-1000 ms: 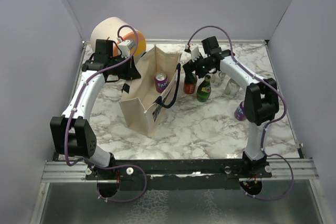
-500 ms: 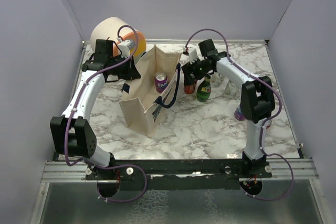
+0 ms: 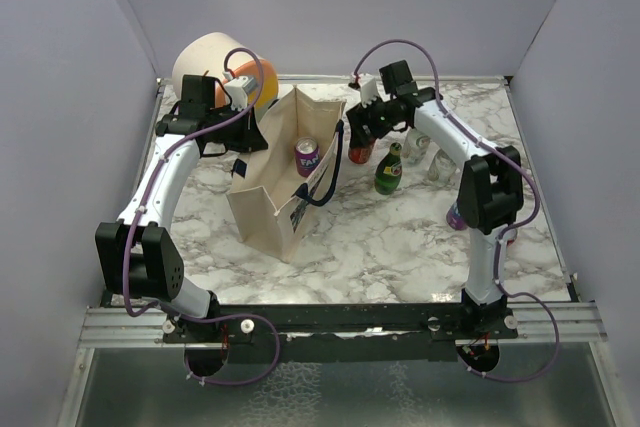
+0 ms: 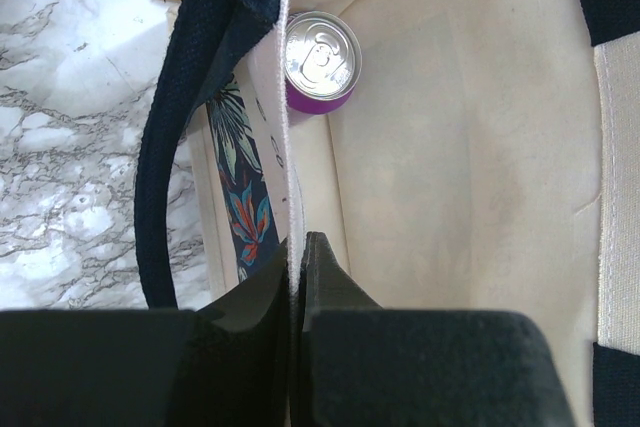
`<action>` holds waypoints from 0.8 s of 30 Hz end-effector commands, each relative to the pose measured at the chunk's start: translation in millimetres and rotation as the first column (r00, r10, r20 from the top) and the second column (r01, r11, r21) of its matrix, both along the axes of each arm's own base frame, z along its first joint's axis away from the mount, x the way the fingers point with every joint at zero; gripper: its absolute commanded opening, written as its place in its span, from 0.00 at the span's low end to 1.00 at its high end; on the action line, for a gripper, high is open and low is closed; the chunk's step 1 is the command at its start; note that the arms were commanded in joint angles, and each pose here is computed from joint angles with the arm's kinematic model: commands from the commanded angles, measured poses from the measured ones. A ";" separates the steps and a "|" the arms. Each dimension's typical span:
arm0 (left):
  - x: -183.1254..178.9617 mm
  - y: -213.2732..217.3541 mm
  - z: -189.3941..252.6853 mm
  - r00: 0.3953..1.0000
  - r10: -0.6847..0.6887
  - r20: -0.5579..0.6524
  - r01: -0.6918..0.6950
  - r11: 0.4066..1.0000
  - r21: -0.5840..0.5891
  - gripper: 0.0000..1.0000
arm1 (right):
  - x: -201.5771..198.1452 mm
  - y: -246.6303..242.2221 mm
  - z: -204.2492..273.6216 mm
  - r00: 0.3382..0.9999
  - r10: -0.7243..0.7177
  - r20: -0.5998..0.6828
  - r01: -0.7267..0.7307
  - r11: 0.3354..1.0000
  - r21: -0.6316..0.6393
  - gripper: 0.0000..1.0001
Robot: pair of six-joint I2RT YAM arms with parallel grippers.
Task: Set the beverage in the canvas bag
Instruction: Pick up the drink from the center of the board.
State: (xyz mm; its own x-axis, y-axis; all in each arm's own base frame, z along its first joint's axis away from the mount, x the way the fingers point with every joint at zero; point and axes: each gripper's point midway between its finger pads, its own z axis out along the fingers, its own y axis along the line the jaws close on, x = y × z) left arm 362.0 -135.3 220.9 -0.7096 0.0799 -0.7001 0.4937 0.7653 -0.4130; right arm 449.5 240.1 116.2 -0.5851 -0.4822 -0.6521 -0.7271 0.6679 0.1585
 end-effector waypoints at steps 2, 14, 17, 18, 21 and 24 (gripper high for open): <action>7.7 2.5 14.4 0.998 0.001 0.064 -0.003 1.000 0.022 0.00 | 27.8 4.9 87.6 0.974 -0.044 0.222 0.029 0.997 0.071 0.24; 5.3 -0.1 14.4 0.998 -0.015 0.055 0.015 1.000 0.010 0.00 | 20.2 -1.6 199.8 0.910 -0.089 0.405 0.030 0.988 0.149 0.01; 6.6 -1.1 17.9 0.998 -0.015 0.061 0.015 1.000 0.004 0.00 | 13.1 6.5 226.7 0.902 -0.073 0.425 -0.014 0.980 0.197 0.01; 7.0 -1.4 18.2 0.998 -0.016 0.062 0.016 1.000 0.002 0.00 | 11.1 9.3 236.7 0.897 -0.071 0.437 -0.026 0.977 0.212 0.01; 7.2 -2.0 19.4 0.998 -0.017 0.063 0.017 1.000 -0.002 0.00 | 0.8 23.9 263.1 0.877 -0.042 0.478 -0.088 0.965 0.247 0.01; 6.9 -2.1 19.1 0.998 -0.016 0.061 0.016 1.000 -0.003 0.00 | -14.5 44.1 282.0 0.861 -0.003 0.508 -0.158 0.949 0.274 0.01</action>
